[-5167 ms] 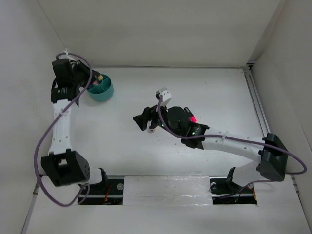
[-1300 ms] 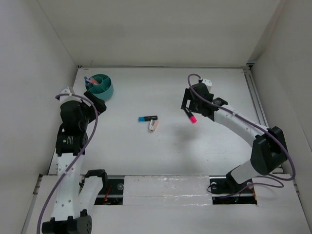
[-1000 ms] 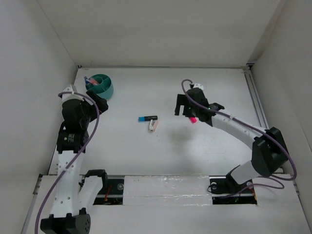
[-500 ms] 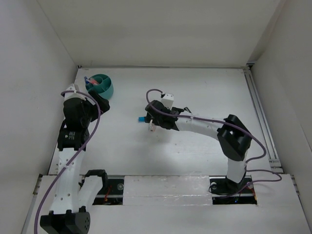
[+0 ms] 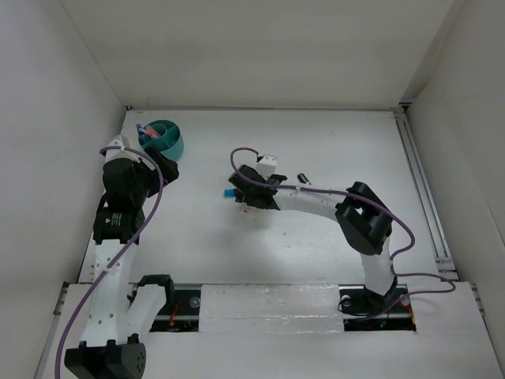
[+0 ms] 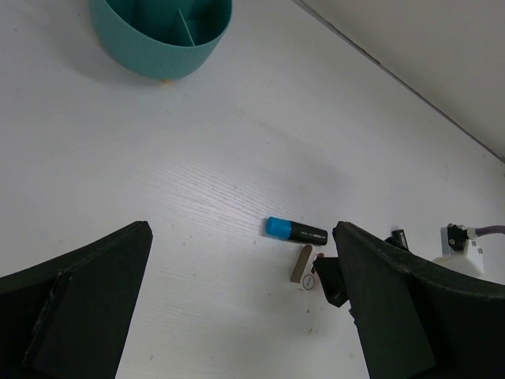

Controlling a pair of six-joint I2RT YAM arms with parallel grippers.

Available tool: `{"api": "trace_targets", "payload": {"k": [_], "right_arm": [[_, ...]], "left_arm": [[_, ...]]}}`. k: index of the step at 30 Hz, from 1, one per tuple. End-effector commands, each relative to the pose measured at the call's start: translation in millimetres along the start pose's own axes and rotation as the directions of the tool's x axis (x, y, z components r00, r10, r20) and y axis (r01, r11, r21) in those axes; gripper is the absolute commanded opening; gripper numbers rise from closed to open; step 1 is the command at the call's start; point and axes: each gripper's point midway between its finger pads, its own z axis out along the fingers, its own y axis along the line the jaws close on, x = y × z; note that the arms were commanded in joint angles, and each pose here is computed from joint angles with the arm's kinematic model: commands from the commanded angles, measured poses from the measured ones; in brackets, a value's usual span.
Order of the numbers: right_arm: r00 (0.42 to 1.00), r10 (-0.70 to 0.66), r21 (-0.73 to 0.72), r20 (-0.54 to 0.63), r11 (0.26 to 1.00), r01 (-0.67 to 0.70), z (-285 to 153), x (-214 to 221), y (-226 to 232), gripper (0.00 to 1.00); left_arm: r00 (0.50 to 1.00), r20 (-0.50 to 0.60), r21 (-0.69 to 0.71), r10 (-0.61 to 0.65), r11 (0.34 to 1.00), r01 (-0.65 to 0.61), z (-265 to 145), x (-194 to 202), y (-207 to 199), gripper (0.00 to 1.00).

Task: Sort the stationery into containers
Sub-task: Pick up the stapler from the center of the board.

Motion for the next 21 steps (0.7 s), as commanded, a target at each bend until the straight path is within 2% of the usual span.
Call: {"api": "trace_targets", "payload": {"k": [1, 8, 21], "right_arm": [[1.0, 0.01, -0.012, 0.009, 1.0, -0.01, 2, -3, 12, 0.76], [1.0, -0.003, -0.002, -0.014, 1.0, 0.003, 15, 5, 11, 0.73], [0.999, 0.005, -0.032, -0.038, 0.999, -0.006, 15, 12, 14, 0.72]], "left_arm": [[0.999, 0.033, 0.041, 0.016, 0.999, -0.017, -4, -8, -9, 1.0], [0.999, 0.033, 0.041, 0.016, 0.999, -0.017, -4, -8, -9, 1.0], [0.999, 0.033, 0.041, 0.016, 0.999, -0.017, -4, -8, -9, 1.0]]}}
